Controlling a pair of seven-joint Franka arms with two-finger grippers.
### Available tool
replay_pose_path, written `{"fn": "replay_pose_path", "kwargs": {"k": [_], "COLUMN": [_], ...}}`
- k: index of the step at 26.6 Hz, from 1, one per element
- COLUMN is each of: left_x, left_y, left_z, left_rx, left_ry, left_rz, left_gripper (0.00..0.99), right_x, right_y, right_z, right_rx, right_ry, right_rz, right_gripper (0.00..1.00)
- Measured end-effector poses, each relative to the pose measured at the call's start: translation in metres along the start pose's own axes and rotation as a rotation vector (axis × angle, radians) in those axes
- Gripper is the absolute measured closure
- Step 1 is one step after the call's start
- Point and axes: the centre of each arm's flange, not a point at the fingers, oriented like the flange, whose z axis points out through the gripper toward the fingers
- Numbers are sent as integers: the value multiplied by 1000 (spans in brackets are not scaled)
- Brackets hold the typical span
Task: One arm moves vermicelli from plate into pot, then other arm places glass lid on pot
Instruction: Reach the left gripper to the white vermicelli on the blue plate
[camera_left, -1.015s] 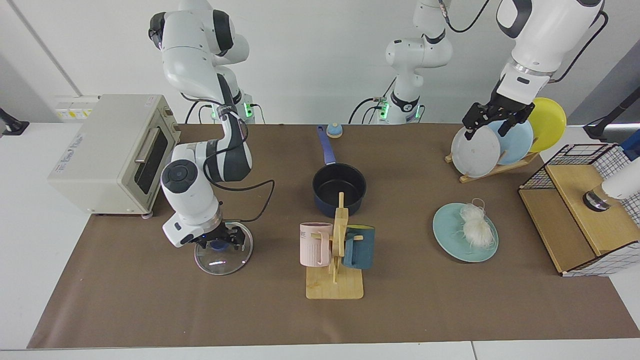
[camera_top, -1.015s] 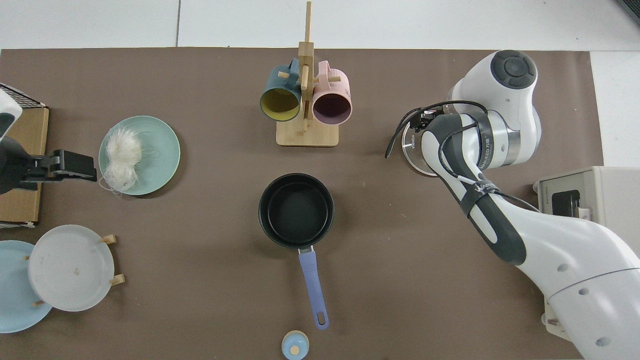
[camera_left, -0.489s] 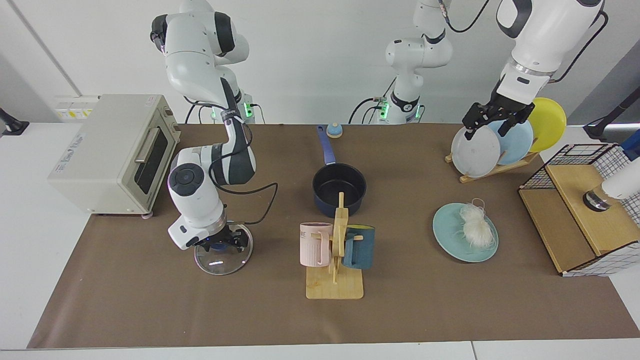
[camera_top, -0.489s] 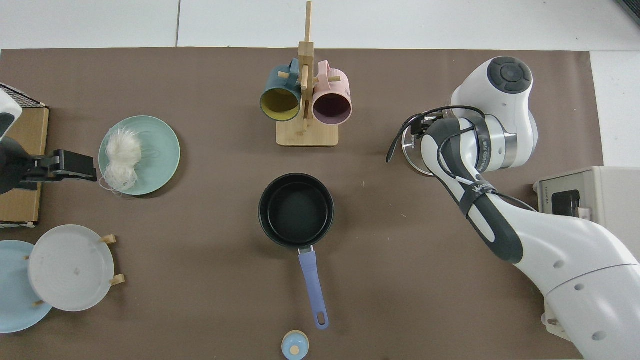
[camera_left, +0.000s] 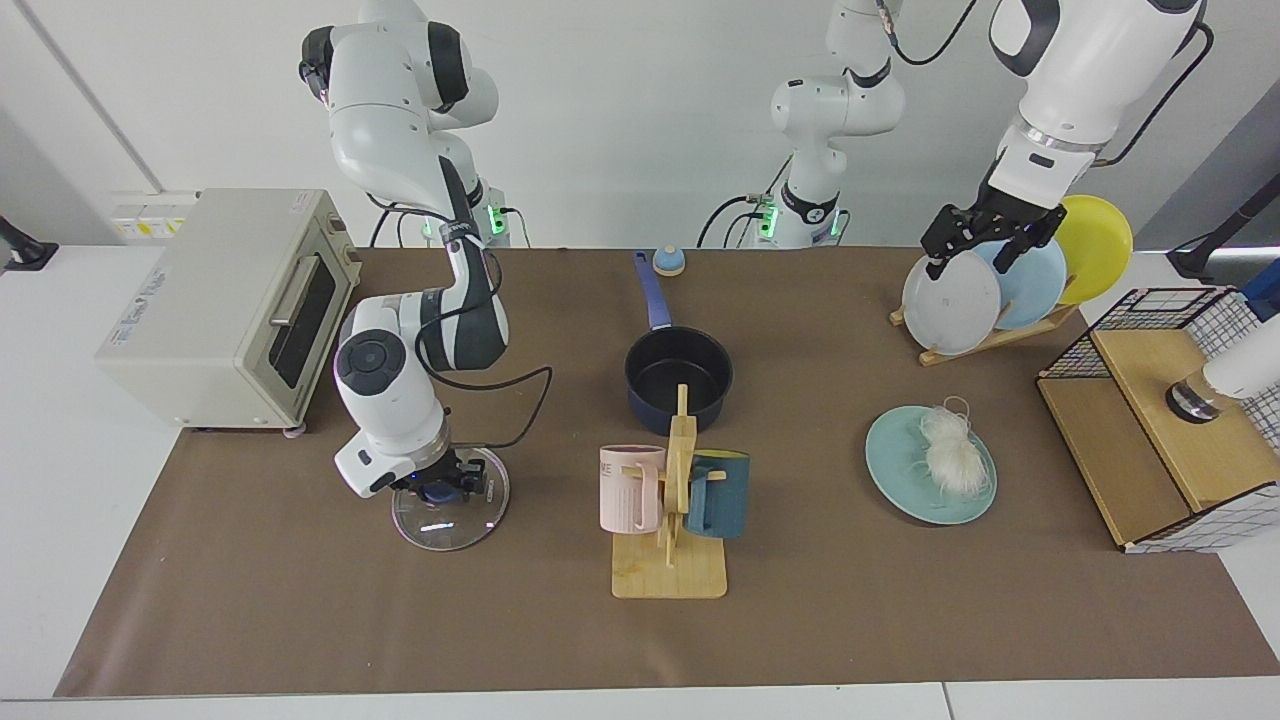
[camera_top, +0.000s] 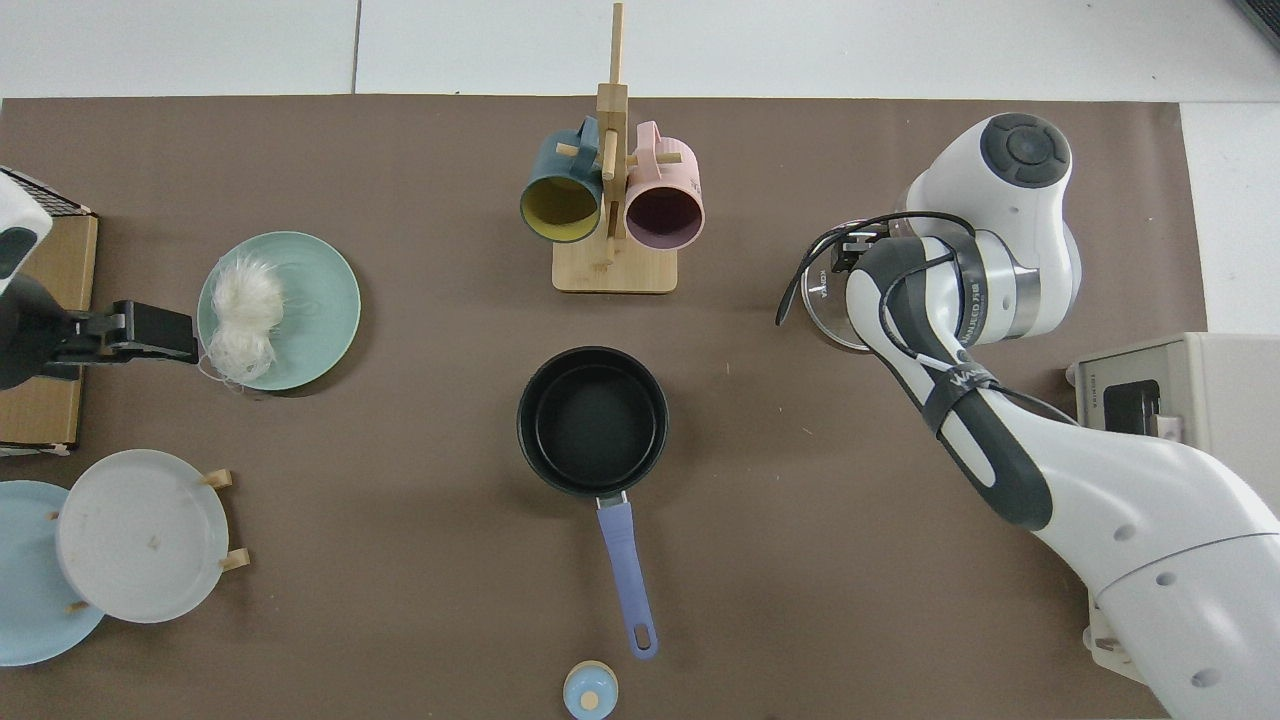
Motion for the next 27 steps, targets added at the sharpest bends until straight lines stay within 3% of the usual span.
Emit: {"fn": "replay_pose_path", "kwargs": {"k": [8, 12, 17, 27], "left_x": [20, 42, 71, 84], "left_y": [-38, -50, -57, -79], "left_z": [27, 84, 165, 262], "left_rx": [-2, 5, 17, 30], "left_ry": [51, 33, 14, -34], "left_rz": [6, -3, -19, -52], "left_gripper": [0, 0, 0, 4], "right_x": [0, 1, 0, -9], "right_y": [-6, -5, -2, 1], "right_z": [-11, -31, -55, -92], "right_rx": [5, 11, 18, 42], "right_ry": [16, 44, 75, 67], "right_rz": [-8, -6, -2, 12], "right_gripper": [449, 507, 507, 507]}}
